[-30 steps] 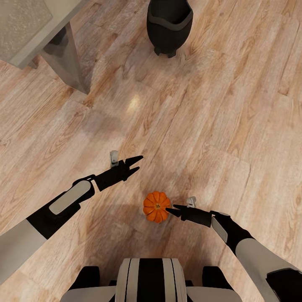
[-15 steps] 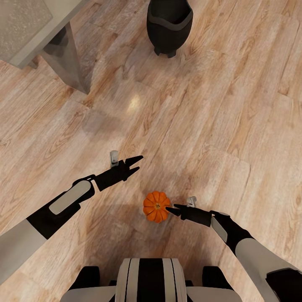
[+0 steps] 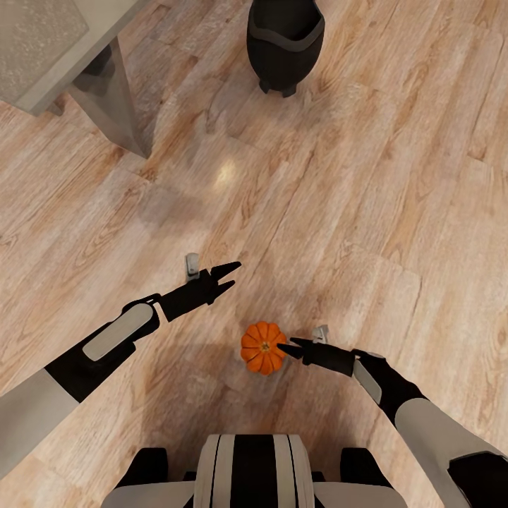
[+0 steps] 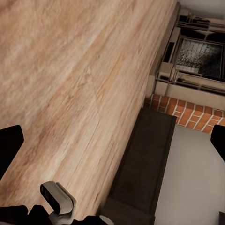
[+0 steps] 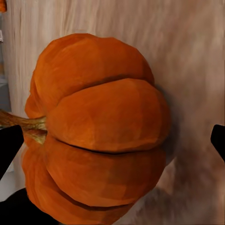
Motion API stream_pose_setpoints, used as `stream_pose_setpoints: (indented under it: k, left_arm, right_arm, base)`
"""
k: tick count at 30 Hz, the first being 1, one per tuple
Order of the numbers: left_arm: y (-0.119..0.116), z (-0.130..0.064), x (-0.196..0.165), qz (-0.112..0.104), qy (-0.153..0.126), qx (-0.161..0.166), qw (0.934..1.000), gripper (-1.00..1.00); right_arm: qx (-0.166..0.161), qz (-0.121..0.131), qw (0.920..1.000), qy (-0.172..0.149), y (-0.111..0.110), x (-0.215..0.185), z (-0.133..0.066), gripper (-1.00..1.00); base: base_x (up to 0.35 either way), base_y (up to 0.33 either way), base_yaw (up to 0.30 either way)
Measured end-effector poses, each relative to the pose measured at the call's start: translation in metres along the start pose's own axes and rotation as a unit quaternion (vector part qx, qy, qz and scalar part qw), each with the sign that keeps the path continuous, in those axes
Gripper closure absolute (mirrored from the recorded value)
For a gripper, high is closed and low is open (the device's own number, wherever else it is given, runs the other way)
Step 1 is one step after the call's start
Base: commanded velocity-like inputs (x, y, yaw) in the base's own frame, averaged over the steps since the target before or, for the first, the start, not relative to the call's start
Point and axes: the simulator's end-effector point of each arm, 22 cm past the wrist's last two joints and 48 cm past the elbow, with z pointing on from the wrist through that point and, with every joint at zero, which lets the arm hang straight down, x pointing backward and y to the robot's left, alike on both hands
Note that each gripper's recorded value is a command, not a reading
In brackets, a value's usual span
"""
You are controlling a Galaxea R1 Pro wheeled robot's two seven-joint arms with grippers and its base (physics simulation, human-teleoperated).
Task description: Place each of the two pumpkins and all three candles from the living room inside a cabinet in the living room (use any cabinet), then make sure every cabinet is closed, and position the cauldron so it is next to a table in the living room.
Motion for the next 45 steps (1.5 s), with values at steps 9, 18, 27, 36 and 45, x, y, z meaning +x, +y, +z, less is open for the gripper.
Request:
stream_pose_setpoints:
  k: [9, 18, 27, 36, 45]
  left_arm:
    - [0.0, 0.0, 0.0, 0.0, 0.0, 0.0, 1.0, -1.0]
    - [0.0, 0.0, 0.0, 0.0, 0.0, 0.0, 1.0, -1.0]
    - [0.0, 0.0, 0.0, 0.0, 0.0, 0.0, 1.0, -1.0]
    - [0.0, 0.0, 0.0, 0.0, 0.0, 0.0, 1.0, -1.0]
    - [0.0, 0.0, 0.0, 0.0, 0.0, 0.0, 1.0, -1.0]
  right_arm:
    - [-0.001, -0.001, 1.0, -0.001, 0.001, -0.001, 0.0, -1.0]
    - [0.002, -0.001, 1.0, -0.001, -0.001, -0.001, 0.0, -1.0]
    - [0.006, 0.001, 1.0, -0.001, -0.003, 0.0, 0.0, -1.0]
    - [0.023, 0.005, 0.9997, -0.002, -0.011, 0.001, -0.001, -1.0]
    - [0.026, 0.006, 0.9996, -0.005, -0.012, 0.0, -0.001, -1.0]
  base:
    - [0.0, 0.074, 0.0]
    - [0.0, 0.002, 0.0]
    - [0.0, 0.035, 0.0]
    - [0.0, 0.052, 0.0]
    - [0.0, 0.0, 0.0]
